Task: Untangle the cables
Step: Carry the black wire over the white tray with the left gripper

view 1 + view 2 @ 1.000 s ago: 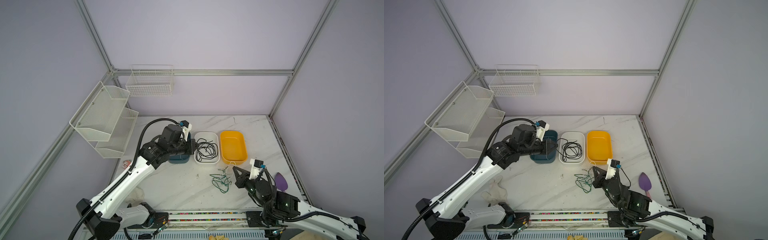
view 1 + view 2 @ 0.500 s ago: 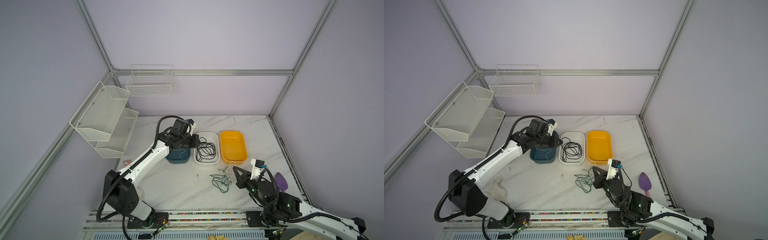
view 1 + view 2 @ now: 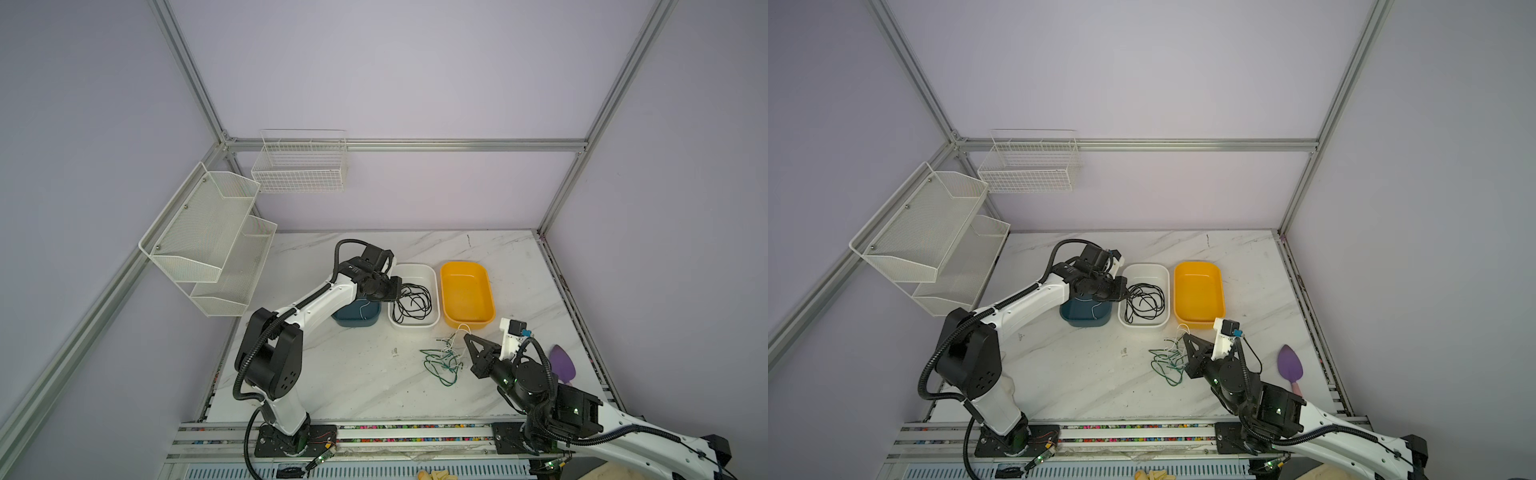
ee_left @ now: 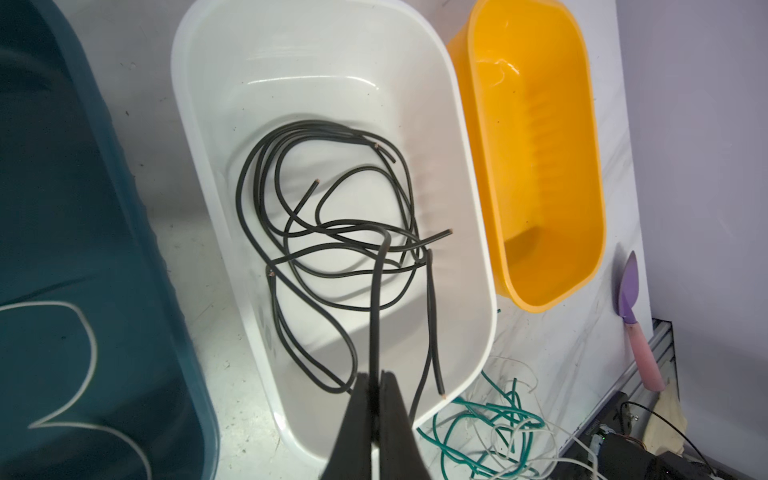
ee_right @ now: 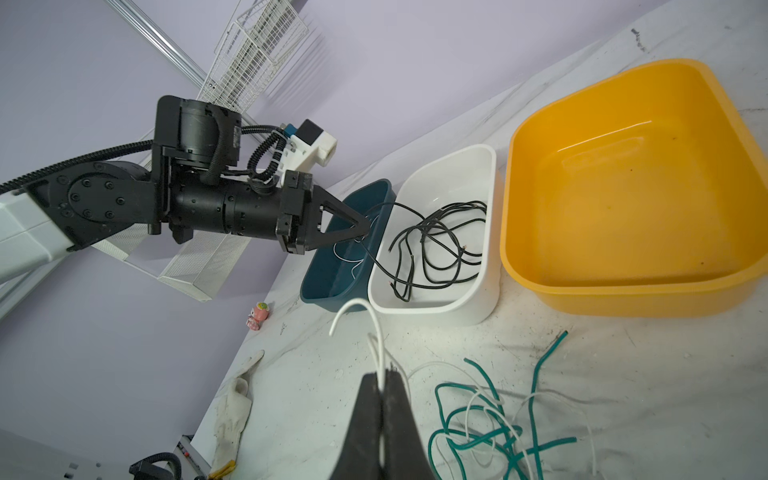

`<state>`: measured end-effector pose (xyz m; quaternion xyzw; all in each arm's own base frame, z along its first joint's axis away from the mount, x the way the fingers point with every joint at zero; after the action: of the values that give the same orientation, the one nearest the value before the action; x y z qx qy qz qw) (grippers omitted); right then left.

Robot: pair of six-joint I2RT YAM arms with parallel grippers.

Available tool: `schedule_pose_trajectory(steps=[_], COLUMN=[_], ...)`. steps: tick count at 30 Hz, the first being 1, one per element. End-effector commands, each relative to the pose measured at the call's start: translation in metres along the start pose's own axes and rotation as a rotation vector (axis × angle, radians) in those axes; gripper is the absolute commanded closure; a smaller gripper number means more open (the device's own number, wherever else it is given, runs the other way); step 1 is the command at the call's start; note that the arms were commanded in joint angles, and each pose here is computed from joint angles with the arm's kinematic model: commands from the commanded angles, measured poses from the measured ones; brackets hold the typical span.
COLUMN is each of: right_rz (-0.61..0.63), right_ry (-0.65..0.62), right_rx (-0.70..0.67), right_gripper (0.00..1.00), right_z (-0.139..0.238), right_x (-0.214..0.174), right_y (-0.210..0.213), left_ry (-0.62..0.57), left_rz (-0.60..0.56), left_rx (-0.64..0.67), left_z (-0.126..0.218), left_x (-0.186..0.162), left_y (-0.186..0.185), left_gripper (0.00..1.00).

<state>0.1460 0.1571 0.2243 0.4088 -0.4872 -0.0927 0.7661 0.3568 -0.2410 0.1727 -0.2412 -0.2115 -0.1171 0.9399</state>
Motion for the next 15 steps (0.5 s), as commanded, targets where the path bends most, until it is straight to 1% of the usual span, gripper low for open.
schedule_pose_trajectory(steps=[1,7,15], right_rz=[-0.008,-0.008,-0.001], right_ry=[0.0,0.005,0.026], right_rx=[0.006,0.009,0.009], right_gripper=[1.0,1.0,1.0], right_z=[-0.002,-0.005,-0.008], right_x=[-0.003,-0.005,-0.011], right_y=[-0.001,-0.001,-0.001], left_ry=[-0.074,-0.043,-0.023], left_rz=[-0.052,-0.051,-0.071], left_rx=[0.016,0.049,0.046], left_z=[0.005,-0.015,-0.029], left_x=[0.022,0.02,0.022], left_y=[-0.003,0.005,-0.001], left_gripper=[1.0,1.0,1.0])
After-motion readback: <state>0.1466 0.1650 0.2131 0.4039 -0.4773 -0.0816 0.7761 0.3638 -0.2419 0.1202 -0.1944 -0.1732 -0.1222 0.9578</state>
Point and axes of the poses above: each gripper's point midway between its finger pads, its own z axis back along the fingers, its own y axis along the line the jaws close on, x = y × z, the point moved 4 cm from there along z, back along the fingers, and after that the axes turned 5 degrees about -z, right-handed, at the moved point
